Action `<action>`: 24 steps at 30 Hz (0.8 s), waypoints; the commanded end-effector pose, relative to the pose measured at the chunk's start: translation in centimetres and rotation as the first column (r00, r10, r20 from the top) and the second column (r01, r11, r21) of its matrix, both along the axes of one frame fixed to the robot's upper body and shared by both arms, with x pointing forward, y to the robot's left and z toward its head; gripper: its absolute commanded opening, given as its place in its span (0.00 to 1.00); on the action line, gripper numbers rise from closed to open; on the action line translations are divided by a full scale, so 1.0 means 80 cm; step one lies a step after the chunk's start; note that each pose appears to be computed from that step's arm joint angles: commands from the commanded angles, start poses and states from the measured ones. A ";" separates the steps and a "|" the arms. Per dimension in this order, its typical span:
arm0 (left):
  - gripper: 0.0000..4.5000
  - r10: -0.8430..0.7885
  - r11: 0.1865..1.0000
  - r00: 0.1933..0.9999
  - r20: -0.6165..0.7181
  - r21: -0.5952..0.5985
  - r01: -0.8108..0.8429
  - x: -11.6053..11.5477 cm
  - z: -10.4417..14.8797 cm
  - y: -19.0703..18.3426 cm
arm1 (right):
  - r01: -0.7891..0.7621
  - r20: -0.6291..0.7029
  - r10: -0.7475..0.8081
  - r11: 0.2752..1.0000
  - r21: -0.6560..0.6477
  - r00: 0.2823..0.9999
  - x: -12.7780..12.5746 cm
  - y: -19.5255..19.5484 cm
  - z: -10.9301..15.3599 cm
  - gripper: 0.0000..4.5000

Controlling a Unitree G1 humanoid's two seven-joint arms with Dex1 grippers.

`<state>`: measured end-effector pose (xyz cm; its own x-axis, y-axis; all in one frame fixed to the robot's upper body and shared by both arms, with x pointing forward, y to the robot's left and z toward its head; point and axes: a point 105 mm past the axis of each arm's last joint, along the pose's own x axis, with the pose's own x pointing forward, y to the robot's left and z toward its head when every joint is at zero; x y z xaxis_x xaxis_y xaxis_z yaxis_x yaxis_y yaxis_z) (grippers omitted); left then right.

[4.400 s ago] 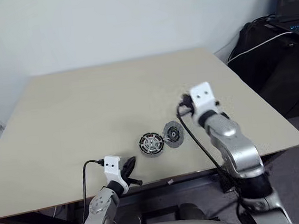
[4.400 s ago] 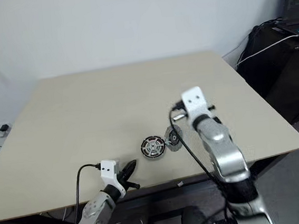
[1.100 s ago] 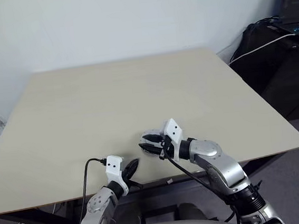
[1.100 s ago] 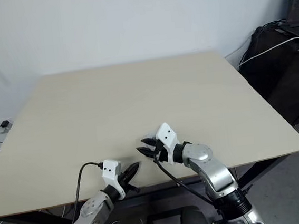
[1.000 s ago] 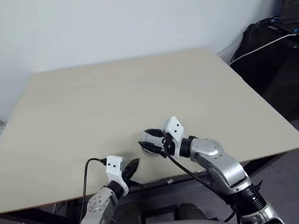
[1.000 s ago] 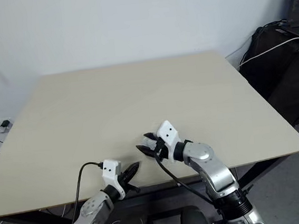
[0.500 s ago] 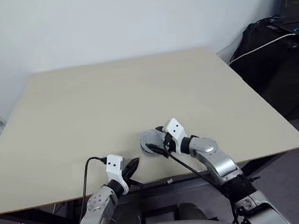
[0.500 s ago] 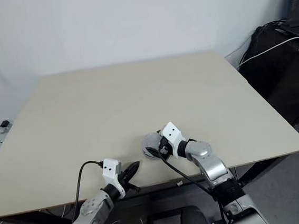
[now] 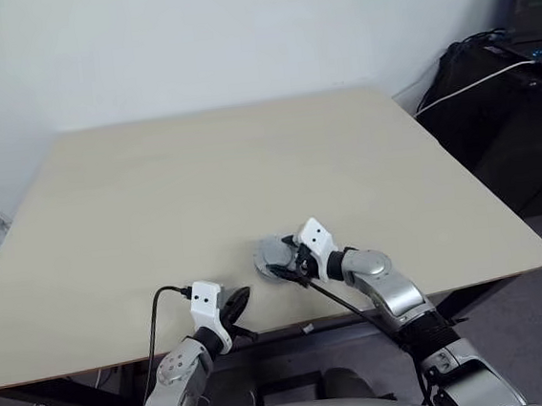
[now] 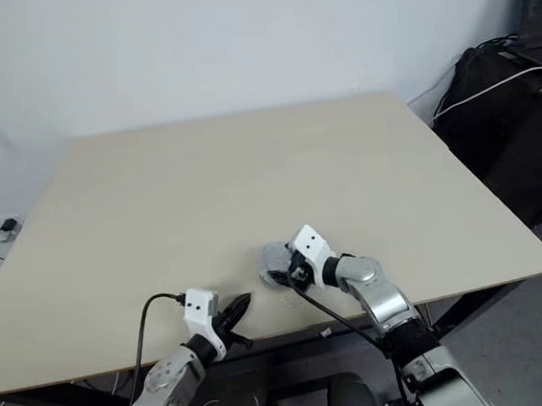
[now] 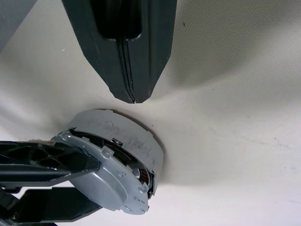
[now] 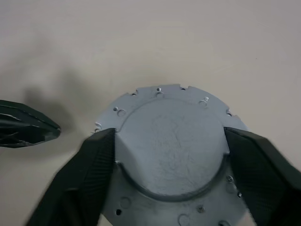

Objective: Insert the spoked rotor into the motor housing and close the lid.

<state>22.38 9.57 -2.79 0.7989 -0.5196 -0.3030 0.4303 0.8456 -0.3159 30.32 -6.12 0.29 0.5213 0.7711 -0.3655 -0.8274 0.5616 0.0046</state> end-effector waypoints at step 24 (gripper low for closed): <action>0.00 0.007 1.000 0.998 0.067 -0.017 -0.006 0.009 0.020 -0.003 | -0.014 0.027 0.016 0.996 -0.094 1.000 0.002 0.007 0.004 0.72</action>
